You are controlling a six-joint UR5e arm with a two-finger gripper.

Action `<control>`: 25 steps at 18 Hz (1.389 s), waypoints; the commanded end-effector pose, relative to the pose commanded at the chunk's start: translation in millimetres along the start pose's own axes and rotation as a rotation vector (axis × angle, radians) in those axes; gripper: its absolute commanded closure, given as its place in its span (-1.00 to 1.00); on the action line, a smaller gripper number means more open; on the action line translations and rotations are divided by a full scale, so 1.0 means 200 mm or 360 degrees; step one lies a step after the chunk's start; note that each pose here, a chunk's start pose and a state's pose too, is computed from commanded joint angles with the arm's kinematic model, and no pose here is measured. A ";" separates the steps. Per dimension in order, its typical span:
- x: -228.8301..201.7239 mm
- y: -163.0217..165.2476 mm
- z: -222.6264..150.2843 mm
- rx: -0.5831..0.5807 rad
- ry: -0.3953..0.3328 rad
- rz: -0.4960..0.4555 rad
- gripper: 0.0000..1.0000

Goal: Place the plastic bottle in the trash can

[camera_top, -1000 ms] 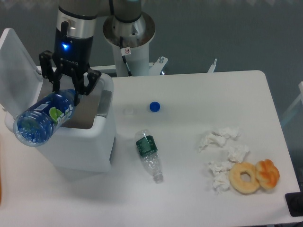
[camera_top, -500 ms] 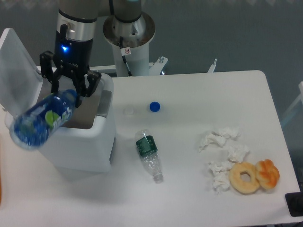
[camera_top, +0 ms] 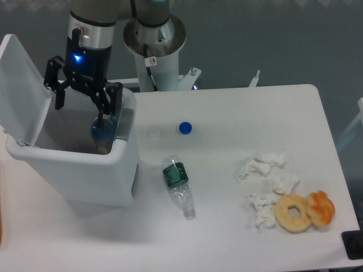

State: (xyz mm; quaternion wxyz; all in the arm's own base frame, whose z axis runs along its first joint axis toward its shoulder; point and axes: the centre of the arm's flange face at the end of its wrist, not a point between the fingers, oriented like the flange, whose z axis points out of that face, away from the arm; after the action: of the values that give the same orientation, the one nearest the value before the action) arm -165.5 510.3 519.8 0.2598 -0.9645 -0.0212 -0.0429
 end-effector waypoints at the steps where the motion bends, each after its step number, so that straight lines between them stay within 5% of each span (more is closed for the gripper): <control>1: -0.02 -0.01 -0.01 0.0008 -0.0011 -0.0002 -1.00; 9: -0.59 0.14 -0.24 0.0033 -0.0251 -0.0032 -1.00; 13: -0.95 0.31 -0.25 -0.0060 -0.0325 0.0170 -1.00; 17: -1.25 0.49 -0.11 -0.0303 -0.0323 0.0486 -1.00; 25: -1.77 0.72 0.21 -0.0622 -0.0235 0.0537 -1.00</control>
State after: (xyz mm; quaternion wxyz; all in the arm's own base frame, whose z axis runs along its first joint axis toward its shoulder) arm -506.8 399.4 378.9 0.0699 -0.9868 0.1296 0.0681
